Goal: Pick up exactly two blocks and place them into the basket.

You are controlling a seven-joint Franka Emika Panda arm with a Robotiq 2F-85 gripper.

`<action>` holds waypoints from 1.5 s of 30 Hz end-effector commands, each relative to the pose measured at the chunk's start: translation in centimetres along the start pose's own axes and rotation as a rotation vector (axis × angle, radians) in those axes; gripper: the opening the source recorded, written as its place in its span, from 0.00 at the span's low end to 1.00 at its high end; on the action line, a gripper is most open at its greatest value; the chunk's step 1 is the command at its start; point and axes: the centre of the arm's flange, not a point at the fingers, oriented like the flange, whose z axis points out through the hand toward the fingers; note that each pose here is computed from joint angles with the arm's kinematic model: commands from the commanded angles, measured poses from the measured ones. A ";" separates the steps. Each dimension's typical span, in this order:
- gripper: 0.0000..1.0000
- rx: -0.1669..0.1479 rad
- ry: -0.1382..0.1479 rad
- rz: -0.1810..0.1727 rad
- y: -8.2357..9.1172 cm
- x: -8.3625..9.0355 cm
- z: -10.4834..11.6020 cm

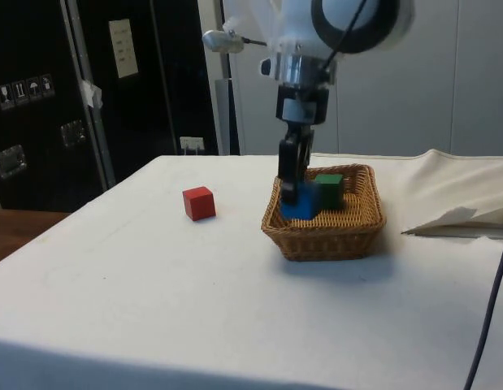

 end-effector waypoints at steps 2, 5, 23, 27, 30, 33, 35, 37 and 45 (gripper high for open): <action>0.11 -0.015 0.014 -0.009 -0.4 -0.3 0.6; 0.11 -0.025 0.019 -0.027 -0.9 -0.7 1.3; 0.05 -0.074 0.035 -0.071 -0.5 -0.4 4.1; 0.22 -0.074 0.035 -0.077 -0.4 -0.5 4.1; 0.55 -0.074 0.034 -0.080 -0.4 -0.5 4.1; 0.84 -0.073 0.034 -0.081 -0.4 -0.5 4.1; 0.99 -0.073 0.033 -0.081 -0.4 -0.5 4.1; 1.00 -0.073 0.033 -0.082 -0.4 -0.5 4.1; 1.00 -0.072 0.037 -0.082 0.0 -0.3 3.6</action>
